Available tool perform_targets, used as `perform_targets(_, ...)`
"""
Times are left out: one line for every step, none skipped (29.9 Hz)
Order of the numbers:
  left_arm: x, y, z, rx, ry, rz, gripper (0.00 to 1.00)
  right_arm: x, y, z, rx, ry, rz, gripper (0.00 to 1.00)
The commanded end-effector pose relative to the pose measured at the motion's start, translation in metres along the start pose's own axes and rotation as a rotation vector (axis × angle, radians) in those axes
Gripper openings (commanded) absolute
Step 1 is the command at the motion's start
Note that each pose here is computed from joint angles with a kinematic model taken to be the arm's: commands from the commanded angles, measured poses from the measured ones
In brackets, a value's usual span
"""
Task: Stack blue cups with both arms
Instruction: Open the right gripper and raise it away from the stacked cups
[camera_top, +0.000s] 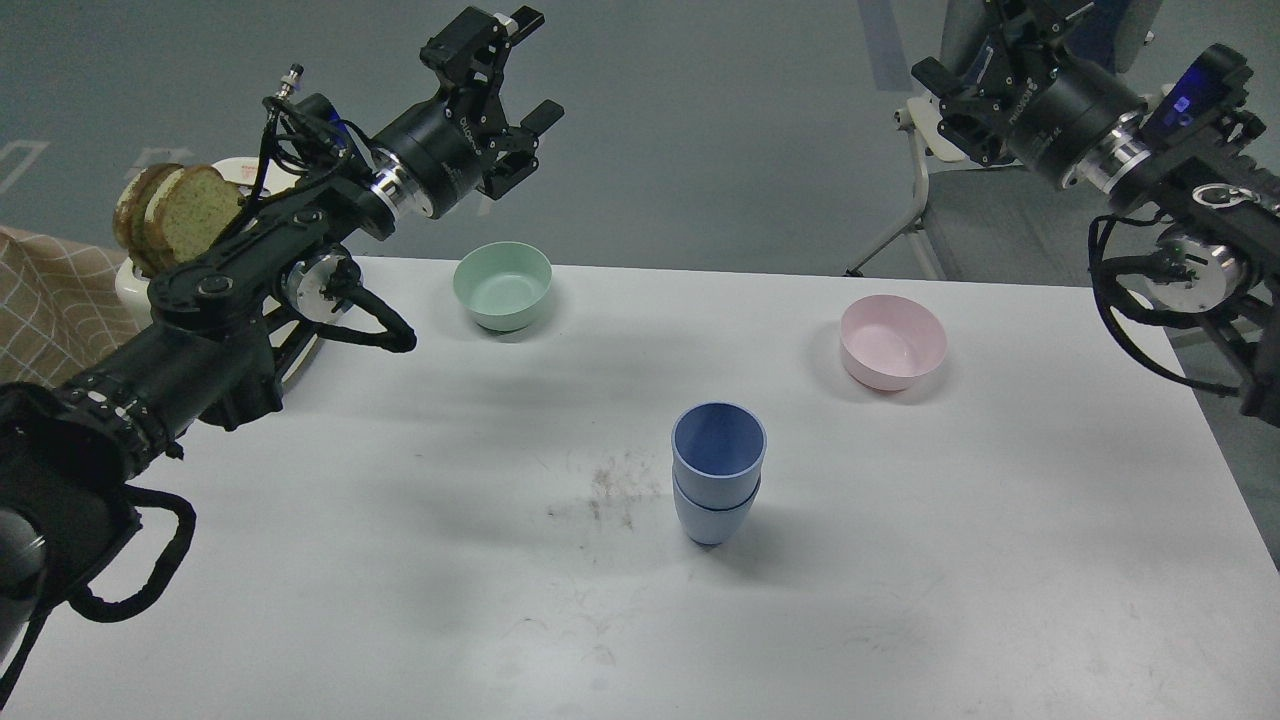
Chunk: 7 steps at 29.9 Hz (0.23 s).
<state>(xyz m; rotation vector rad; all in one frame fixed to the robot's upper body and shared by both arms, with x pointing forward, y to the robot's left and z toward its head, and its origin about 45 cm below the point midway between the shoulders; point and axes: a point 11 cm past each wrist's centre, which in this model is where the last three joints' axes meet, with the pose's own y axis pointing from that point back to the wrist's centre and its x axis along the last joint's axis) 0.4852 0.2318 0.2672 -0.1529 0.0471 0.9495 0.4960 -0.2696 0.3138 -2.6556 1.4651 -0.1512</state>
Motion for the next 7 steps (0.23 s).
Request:
perform_targets(0.01,0.009,-0.027,0.033,0.064,0.068,0.98,-0.009,0.004,0.029,0.02,-0.117,0.053,1.0)
perform_targets(0.012,0.01,-0.031,0.038,0.073,0.083,0.98,-0.01,0.005,0.032,0.022,-0.129,0.06,1.0)
perform_targets(0.015,0.012,-0.033,0.042,0.079,0.095,0.98,-0.011,0.004,0.033,0.027,-0.141,0.065,1.0)
perform_targets(0.017,0.013,-0.037,0.042,0.094,0.113,0.98,-0.012,0.006,0.037,0.03,-0.157,0.076,1.0)
perform_targets(0.016,0.013,-0.039,0.04,0.108,0.119,0.98,-0.013,0.007,0.04,0.03,-0.168,0.081,1.0)
perform_targets(0.016,0.013,-0.039,0.038,0.112,0.121,0.98,-0.014,0.007,0.041,0.03,-0.172,0.08,1.0)
perform_targets(0.015,0.013,-0.041,0.039,0.117,0.123,0.98,-0.016,0.006,0.043,0.029,-0.176,0.084,1.0)
